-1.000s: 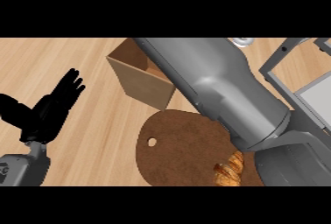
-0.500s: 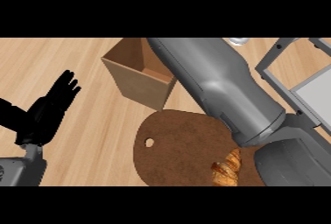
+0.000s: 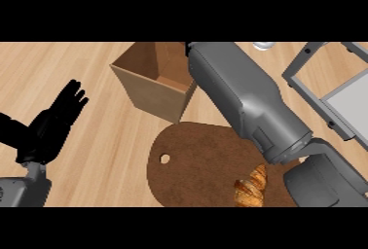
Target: Pick the sweet potato from the cutting board and place it in the cardboard box
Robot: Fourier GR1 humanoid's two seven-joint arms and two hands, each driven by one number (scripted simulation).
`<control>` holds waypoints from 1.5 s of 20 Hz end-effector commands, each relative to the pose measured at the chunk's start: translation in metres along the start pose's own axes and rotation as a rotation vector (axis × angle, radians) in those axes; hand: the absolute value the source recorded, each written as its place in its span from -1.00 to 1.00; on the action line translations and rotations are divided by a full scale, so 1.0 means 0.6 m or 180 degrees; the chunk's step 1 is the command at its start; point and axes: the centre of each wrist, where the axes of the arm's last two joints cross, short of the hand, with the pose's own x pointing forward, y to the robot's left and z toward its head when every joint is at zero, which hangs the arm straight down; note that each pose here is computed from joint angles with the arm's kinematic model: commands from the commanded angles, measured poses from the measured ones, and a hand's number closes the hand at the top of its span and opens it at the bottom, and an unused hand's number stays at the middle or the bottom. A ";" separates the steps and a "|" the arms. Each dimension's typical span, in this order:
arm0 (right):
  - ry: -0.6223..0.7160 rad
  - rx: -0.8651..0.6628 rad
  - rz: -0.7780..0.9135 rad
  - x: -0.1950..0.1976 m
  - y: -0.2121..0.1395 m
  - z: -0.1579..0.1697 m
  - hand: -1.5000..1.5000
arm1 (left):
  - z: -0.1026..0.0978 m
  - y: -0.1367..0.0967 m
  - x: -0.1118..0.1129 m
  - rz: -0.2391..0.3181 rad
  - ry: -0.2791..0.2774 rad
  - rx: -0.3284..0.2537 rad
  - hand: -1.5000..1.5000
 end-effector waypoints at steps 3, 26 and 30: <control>0.0680 0.0299 -0.0410 -0.025 0.046 -0.003 -1.00 | 0.008 -0.018 -0.006 0.0047 -0.0013 -0.0074 0.00; 0.0335 -0.0850 -0.2845 -0.022 0.026 0.020 -1.00 | 0.045 0.049 -0.021 0.0035 0.0098 0.0324 0.00; 0.0278 -0.0684 -0.2727 -0.052 0.065 0.036 -1.00 | 0.056 0.036 -0.043 0.0066 0.0193 0.0383 0.00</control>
